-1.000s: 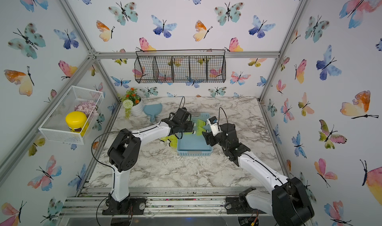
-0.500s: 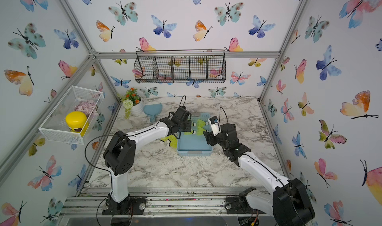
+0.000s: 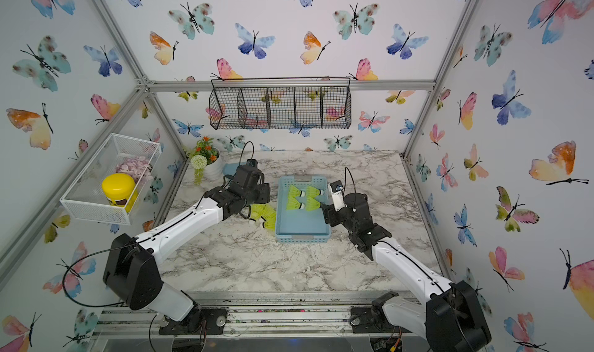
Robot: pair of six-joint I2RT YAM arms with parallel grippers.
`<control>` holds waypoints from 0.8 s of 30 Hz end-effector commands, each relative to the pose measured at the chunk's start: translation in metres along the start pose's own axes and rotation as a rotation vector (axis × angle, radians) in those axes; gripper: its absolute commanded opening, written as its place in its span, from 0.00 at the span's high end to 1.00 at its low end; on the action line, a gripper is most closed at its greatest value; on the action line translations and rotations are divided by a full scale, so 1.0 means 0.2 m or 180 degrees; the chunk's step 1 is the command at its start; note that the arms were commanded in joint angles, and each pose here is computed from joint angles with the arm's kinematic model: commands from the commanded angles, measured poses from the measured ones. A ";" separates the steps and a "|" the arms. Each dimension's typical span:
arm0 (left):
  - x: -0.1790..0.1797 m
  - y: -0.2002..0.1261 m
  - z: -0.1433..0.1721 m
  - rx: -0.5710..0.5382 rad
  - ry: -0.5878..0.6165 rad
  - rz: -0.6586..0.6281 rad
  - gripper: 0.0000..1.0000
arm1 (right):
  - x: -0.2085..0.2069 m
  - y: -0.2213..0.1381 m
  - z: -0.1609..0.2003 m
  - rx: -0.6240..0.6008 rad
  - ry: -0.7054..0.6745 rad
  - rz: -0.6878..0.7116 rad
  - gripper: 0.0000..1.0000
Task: Put the shuttlecocks into the storage box
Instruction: Place the shuttlecock in the storage box, then pick up the shuttlecock at the center of the board.
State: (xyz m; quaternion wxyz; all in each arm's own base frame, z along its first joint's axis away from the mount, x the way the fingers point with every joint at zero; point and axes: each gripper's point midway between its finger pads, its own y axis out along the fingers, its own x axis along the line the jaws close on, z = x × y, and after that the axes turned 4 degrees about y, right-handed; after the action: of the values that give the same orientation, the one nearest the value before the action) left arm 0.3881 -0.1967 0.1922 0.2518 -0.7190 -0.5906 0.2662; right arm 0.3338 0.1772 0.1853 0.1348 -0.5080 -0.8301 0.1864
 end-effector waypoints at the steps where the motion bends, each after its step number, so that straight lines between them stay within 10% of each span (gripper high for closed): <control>1: 0.10 -0.03 0.10 0.0186 -0.0126 0.0109 0.35 | -0.02 -0.01 0.00 0.0042 0.0012 0.0068 0.26; 24: 0.28 0.33 0.57 0.1083 -0.0423 0.0357 0.32 | -0.01 0.01 0.03 0.0113 0.0026 0.0052 0.26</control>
State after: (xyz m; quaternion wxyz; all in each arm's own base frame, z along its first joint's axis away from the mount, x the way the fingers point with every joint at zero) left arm 0.3612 -0.1408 0.0629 0.3119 -0.6671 -0.5265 0.4249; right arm 0.3329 0.1763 0.1780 0.1418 -0.5077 -0.8264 0.1979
